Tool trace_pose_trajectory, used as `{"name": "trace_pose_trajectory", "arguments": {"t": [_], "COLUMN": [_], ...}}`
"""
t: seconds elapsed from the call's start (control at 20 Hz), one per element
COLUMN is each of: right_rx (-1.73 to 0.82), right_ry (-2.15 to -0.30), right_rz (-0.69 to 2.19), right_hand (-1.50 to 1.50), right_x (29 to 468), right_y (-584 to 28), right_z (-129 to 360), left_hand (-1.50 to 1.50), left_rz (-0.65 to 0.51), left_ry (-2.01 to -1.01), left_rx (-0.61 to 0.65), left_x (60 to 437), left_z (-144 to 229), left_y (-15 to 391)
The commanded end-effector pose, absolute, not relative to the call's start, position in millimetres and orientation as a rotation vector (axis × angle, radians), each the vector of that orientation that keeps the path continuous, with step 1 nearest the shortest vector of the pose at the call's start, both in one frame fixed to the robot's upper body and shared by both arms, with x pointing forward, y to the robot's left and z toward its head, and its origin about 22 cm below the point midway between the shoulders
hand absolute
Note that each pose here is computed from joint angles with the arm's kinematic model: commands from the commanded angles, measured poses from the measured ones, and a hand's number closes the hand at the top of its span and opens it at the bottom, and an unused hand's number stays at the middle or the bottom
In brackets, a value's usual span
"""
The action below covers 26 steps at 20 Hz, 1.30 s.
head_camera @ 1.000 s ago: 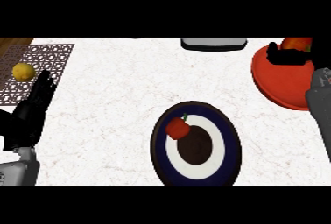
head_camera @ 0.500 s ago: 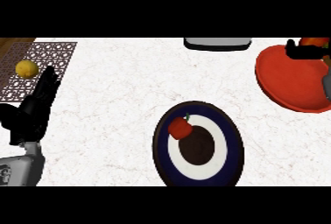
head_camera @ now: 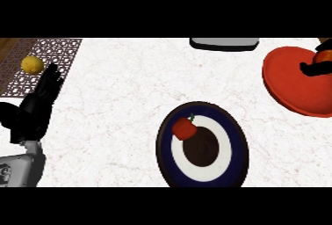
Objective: Pick the tomato from the plate and place it in the bowl
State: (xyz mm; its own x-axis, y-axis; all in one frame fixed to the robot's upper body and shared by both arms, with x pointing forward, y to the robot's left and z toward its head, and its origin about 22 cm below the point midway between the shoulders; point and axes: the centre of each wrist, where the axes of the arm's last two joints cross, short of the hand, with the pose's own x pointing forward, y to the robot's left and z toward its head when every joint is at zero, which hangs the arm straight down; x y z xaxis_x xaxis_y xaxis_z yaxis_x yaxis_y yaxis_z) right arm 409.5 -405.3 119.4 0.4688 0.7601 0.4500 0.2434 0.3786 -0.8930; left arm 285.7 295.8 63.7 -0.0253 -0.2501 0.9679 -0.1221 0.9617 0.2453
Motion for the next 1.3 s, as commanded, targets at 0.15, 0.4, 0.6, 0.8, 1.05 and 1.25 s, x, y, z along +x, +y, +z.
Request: {"name": "trace_pose_trajectory", "arguments": {"t": [0.15, 0.4, 0.6, 0.8, 1.05, 1.25], "right_rx": [-1.003, -0.851, -0.746, -0.654, -0.632, -0.573], "right_ry": [-1.113, -1.402, -1.579, -1.582, -1.543, -1.559], "right_rz": [0.461, 0.102, -0.204, -0.318, -0.288, -0.306], "right_hand": [-1.5, -1.5, -1.5, -1.5, -1.5, -1.5], "right_x": [397, 392, 383, 359, 281, 250], "right_y": [-427, -445, -466, -489, -561, -577], "right_z": [96, 116, 131, 109, 99, 86], "left_hand": [0.0, 0.0, 0.0, 0.0, 0.0, 0.0], "left_rz": [-0.09, -0.071, -0.077, -0.089, -0.084, -0.083], "left_ry": [-1.617, -1.589, -1.59, -1.597, -1.596, -1.588], "left_rx": [0.302, 0.314, 0.309, 0.323, 0.322, 0.311], "left_x": [282, 285, 279, 277, 282, 281], "left_z": [56, 60, 51, 61, 67, 57], "left_y": [283, 298, 298, 301, 293, 286]}}
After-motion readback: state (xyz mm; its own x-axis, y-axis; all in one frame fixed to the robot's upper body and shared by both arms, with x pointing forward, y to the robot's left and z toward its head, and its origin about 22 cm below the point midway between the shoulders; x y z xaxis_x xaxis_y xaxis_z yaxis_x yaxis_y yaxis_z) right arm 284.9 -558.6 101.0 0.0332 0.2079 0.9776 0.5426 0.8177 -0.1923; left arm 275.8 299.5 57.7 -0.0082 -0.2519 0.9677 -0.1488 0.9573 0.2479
